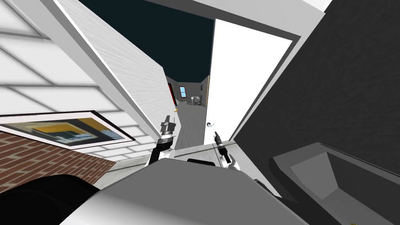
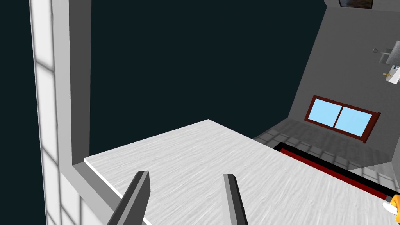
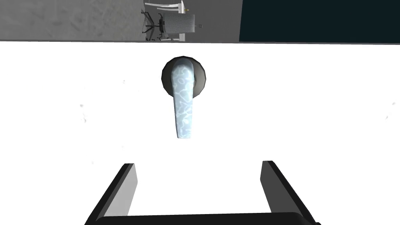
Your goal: Push the door open
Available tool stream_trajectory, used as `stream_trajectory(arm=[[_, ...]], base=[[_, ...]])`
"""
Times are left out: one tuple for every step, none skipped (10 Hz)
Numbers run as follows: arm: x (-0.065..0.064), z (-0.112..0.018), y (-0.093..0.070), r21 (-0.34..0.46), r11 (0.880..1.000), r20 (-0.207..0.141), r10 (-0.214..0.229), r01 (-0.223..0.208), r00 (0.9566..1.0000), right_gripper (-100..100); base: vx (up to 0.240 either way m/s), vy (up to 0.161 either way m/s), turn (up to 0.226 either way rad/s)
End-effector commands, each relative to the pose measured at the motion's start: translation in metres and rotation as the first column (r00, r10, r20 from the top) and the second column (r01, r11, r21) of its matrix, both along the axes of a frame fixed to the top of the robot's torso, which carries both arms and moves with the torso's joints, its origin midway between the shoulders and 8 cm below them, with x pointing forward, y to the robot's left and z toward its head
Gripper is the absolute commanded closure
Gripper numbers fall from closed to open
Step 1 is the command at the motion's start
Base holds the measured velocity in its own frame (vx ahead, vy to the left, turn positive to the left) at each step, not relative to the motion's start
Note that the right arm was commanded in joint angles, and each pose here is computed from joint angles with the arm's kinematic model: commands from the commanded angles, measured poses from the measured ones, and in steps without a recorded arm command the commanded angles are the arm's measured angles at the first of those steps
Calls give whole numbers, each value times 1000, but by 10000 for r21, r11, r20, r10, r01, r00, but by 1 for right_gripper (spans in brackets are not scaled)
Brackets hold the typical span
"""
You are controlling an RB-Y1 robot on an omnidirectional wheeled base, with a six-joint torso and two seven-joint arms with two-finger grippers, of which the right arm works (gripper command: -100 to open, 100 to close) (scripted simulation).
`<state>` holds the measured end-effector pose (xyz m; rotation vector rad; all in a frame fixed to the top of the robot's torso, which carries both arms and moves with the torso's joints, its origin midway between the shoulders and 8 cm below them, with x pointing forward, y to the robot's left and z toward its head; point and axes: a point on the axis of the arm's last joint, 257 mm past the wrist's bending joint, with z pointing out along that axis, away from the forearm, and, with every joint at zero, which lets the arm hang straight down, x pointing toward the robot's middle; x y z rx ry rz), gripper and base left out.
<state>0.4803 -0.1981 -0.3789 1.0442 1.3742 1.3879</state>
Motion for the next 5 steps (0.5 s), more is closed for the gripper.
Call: stream_trajectory(arm=[[-2,-7,3,86,9999,-172,95,-93,9998,-100],[-4,-13,6,159,9997,-326,174,-169,9993,-100],[-2,-10,4,108,9999,-237,126,-123,9996,-100],[-2,-10,4,105,9999,-252,87,-85,9996,-100],[-2,-11,3,101,9999,-253,72,-70,9997,-100]], base=[[123,-55,19],[144,-75,32],[66,-35,13],[120,0,31],[182,16,33]])
